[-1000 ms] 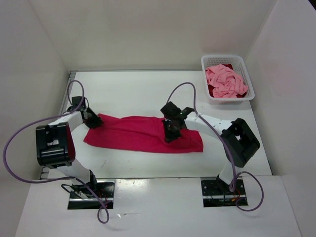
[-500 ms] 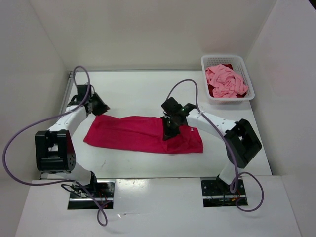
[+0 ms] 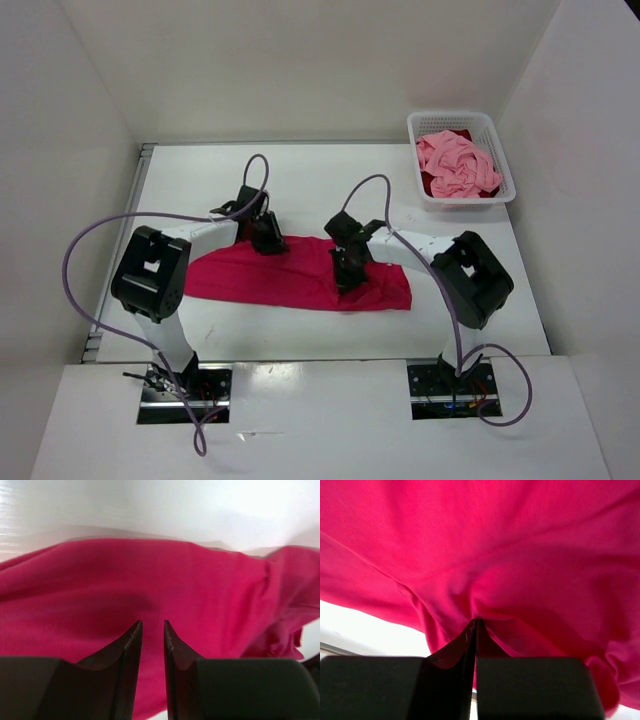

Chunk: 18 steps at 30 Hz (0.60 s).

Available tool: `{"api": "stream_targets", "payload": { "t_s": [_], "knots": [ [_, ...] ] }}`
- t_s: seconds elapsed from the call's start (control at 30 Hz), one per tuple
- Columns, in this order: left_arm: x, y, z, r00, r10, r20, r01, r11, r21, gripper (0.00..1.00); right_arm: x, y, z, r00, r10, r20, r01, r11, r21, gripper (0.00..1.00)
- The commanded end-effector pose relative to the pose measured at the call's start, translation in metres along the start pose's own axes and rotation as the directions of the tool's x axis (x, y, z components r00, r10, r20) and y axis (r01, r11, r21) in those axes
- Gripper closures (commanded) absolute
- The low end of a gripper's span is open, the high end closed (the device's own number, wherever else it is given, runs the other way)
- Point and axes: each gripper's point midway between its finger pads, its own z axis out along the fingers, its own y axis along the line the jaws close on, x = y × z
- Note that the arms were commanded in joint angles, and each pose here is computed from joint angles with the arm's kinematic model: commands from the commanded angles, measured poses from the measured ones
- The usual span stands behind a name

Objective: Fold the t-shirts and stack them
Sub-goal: Fold the other side of the tshirt into a rectangle

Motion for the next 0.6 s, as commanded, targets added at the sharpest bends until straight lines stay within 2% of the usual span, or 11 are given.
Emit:
{"api": "stream_targets", "payload": {
  "t_s": [0.0,0.1,0.23,0.33,0.4,0.57],
  "knots": [
    [-0.017,-0.004,0.008,1.000,-0.014,0.022,0.014,0.999,0.032,0.69,0.022,0.009,-0.003,0.998,-0.055,-0.041,0.053,0.997,-0.055,0.97],
    [-0.020,0.013,0.020,0.999,-0.034,0.010,0.034,0.999,0.003,0.69,0.046,0.012,-0.009,0.988,-0.105,-0.110,0.097,0.992,-0.074,0.97],
    [-0.034,0.029,0.022,0.998,-0.052,0.027,0.053,0.998,-0.016,0.69,0.050,0.023,-0.030,0.986,-0.121,-0.118,0.105,0.985,-0.138,0.97],
    [-0.043,0.034,0.017,0.997,-0.069,0.048,0.070,0.997,-0.016,0.69,0.043,0.028,-0.047,0.986,-0.133,-0.099,0.118,0.983,-0.143,0.90],
    [-0.049,0.025,0.010,0.996,-0.061,0.062,0.060,0.998,0.010,0.69,0.025,0.027,-0.055,0.991,-0.132,-0.036,0.127,0.985,-0.115,0.83],
    [-0.052,-0.011,-0.019,0.995,-0.015,0.097,0.005,0.995,0.097,0.69,-0.018,-0.008,-0.056,0.996,-0.019,0.091,0.021,1.000,-0.010,0.68]
  ]
}}
